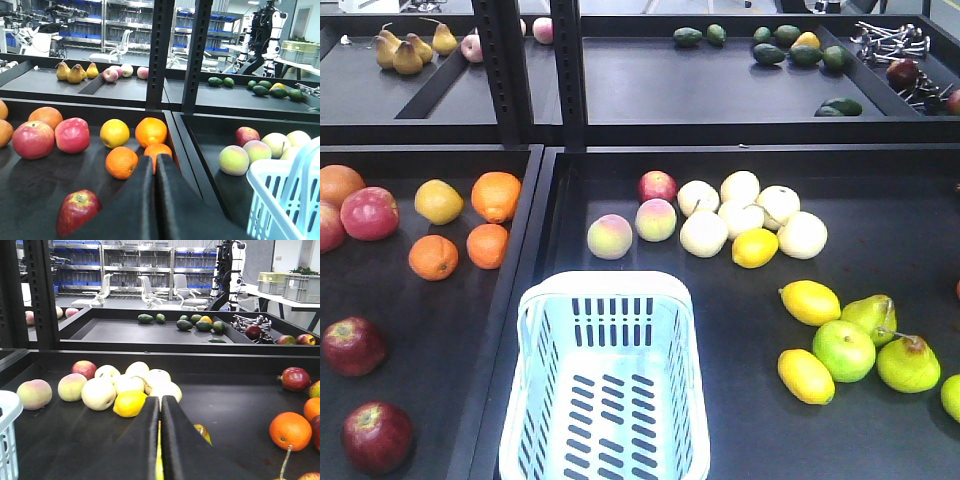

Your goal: Pick three apples into basket with both arms

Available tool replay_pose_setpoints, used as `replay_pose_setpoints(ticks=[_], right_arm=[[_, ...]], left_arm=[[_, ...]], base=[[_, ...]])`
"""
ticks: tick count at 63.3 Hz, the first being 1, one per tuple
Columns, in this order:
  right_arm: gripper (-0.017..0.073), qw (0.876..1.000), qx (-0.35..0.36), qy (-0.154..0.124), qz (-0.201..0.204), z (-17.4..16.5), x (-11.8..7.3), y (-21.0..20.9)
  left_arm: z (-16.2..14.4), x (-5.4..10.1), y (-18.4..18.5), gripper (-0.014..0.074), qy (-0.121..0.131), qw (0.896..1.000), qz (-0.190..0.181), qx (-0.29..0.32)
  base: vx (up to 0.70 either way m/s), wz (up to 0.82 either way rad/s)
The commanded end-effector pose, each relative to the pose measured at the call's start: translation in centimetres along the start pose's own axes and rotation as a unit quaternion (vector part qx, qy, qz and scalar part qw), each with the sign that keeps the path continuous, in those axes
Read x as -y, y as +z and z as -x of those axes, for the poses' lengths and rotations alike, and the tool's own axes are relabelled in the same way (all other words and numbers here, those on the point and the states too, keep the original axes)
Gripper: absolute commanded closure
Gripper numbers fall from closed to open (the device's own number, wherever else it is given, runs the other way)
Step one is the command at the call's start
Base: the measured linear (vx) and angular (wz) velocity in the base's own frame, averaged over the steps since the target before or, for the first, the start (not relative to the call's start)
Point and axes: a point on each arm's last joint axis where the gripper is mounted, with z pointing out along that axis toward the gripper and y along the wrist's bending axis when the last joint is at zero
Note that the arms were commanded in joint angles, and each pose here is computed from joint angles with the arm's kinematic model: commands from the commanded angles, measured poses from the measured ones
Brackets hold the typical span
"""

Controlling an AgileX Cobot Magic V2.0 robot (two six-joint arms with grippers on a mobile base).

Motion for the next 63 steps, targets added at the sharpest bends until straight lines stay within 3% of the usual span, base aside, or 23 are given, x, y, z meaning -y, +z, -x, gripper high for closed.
replay_pose_setpoints(ticks=[1, 63], right_arm=[[0.0568, 0.999, 0.039, -0.011, 0.0, 0.3, -0.03, -0.07], [0.0568, 0.999, 0.039, -0.011, 0.0, 0.3, -0.03, -0.07]], left_arm=[[0.58, 0.2, -0.13, 0.06, -0.007, 0.999, -0.014, 0.041], [0.58, 0.2, -0.13, 0.06, -0.007, 0.999, -0.014, 0.041]], base=[[0.02, -0.04], [0.01, -0.01]])
